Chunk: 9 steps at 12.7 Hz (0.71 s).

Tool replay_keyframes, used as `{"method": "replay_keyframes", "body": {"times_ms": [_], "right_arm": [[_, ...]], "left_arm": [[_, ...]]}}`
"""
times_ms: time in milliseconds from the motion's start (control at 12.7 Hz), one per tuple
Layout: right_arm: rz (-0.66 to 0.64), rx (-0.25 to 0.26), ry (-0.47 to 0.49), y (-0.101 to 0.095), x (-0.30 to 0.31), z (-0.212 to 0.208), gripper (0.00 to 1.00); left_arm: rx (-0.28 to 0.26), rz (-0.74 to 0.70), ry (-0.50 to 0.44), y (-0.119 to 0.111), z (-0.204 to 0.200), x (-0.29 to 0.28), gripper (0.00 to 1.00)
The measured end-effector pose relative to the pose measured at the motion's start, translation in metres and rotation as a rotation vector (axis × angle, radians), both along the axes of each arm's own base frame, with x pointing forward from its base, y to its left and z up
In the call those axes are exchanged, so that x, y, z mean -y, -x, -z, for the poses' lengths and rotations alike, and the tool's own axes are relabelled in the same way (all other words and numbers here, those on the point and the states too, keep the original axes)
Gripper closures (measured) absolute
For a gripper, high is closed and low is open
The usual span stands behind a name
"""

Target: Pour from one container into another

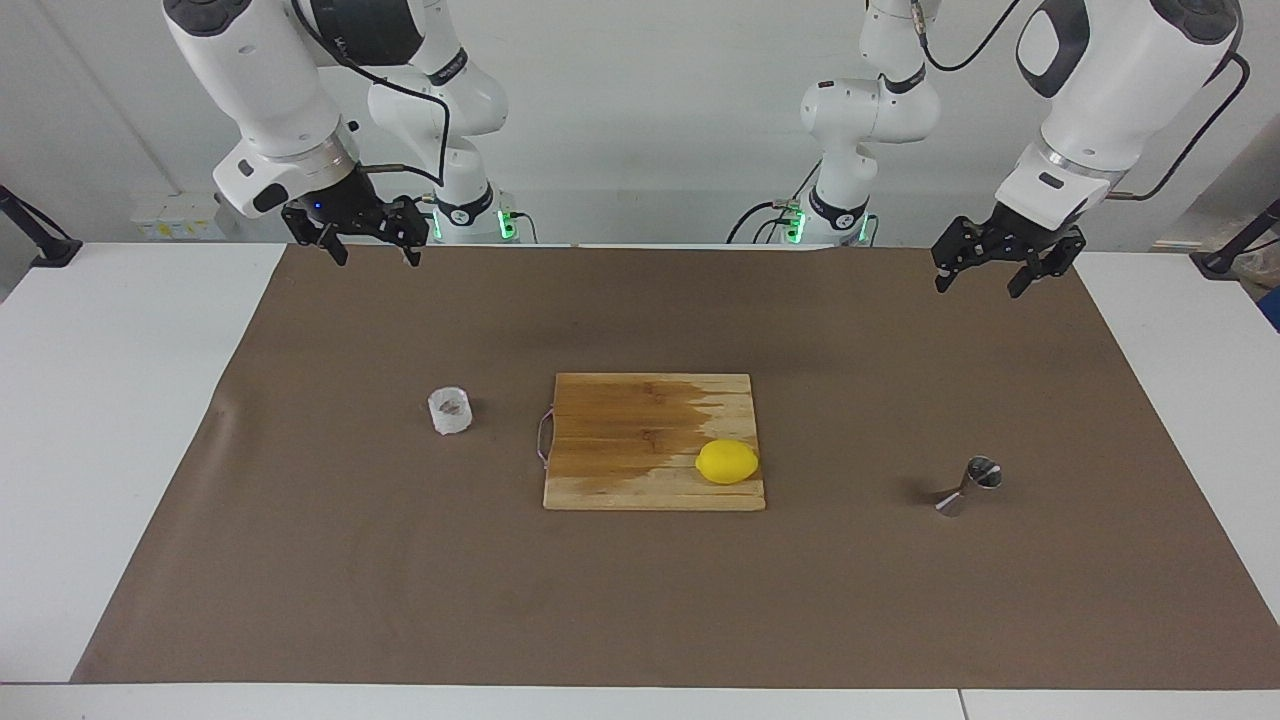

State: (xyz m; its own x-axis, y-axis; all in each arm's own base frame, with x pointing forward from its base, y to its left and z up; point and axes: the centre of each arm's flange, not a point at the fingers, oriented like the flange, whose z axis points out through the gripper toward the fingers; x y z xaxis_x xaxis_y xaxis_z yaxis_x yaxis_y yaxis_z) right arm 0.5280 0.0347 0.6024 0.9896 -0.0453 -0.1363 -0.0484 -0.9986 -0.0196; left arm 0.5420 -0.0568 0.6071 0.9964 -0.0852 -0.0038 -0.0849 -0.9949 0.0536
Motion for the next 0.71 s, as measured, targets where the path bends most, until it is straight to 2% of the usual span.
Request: {"method": "replay_keyframes", "body": {"times_ms": [158, 237, 710], "right_arm": [[0.0, 0.0, 0.0, 0.0, 0.0, 0.0, 0.0], [0.0, 0.0, 0.0, 0.0, 0.0, 0.0, 0.0], [0.0, 0.0, 0.0, 0.0, 0.0, 0.0, 0.0]], "left_arm": [[-0.026, -0.071, 0.024, -0.01, 0.005, -0.001, 0.0], [-0.038, -0.128, 0.046, -0.022, 0.01, -0.006, 0.0], [-0.126, -0.515, 0.184, -0.12, 0.074, -0.044, 0.0]]}}
